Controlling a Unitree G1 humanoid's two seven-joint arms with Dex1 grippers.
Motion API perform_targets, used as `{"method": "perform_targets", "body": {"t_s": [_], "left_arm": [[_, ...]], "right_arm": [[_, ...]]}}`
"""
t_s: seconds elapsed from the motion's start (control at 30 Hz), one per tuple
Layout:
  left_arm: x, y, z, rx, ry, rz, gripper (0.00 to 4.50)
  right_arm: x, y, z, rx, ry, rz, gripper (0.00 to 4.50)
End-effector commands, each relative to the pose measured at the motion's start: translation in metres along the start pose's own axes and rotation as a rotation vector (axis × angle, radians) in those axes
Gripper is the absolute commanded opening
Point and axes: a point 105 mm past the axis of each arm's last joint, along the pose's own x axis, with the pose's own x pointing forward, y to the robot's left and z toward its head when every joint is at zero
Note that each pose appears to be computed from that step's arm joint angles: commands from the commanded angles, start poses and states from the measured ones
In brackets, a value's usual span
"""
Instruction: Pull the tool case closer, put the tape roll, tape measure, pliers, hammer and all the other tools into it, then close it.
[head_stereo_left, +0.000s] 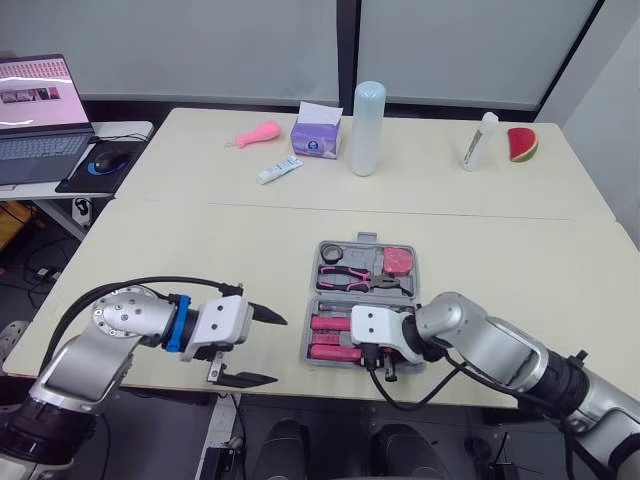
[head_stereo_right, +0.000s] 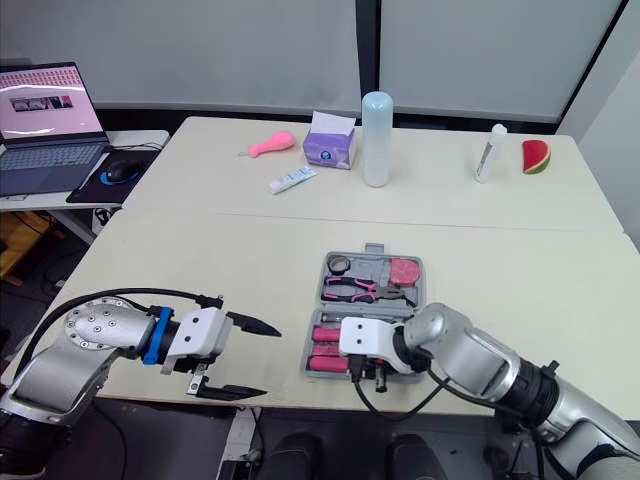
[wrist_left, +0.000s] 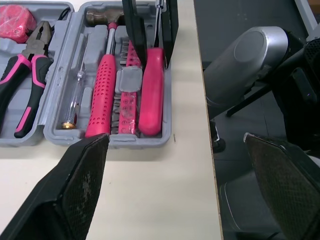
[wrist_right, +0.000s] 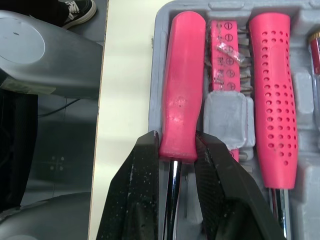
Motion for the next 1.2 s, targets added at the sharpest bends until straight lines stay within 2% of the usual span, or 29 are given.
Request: {"method": "perform_targets", "body": {"t_s": [0.03,0.2,0.3,0.43,0.6,0.7,0.87,1.07,1.2], "left_arm": [[0.001,0.001,0.010,0.031,-0.020,0.002,4.50],[0.002,0.001,0.011,0.029,-0.024,0.005,4.50],[0.002,0.002,0.012,0.027,-0.027,0.009,4.50],[0.002,0.002,0.012,0.023,-0.029,0.012,4.50],[0.003,0.002,0.013,0.022,-0.035,0.015,4.50],[0.003,0.002,0.013,0.021,-0.034,0.016,4.50],[0.004,0.001,0.013,0.018,-0.037,0.018,4.50],[0.004,0.001,0.013,0.013,-0.040,0.022,4.50],[-0.001,0.008,0.009,-0.060,-0.076,0.089,4.50]], "right_arm": [[-0.002,-0.001,0.008,-0.038,-0.026,0.009,1.43],[-0.010,-0.002,0.024,-0.076,-0.103,0.023,2.42],[-0.020,-0.004,0.031,-0.097,-0.144,0.021,2.42],[-0.024,-0.006,0.034,-0.106,-0.176,0.002,1.66],[-0.014,-0.003,0.022,-0.102,-0.149,0.007,0.54],[-0.008,-0.002,0.013,-0.105,-0.117,0.010,0.06],[0.002,-0.003,-0.006,-0.087,-0.059,0.006,0.02],[0.005,-0.005,-0.011,-0.095,-0.047,0.003,0.02],[-0.024,0.000,0.028,-0.103,-0.242,-0.003,0.02]]}}
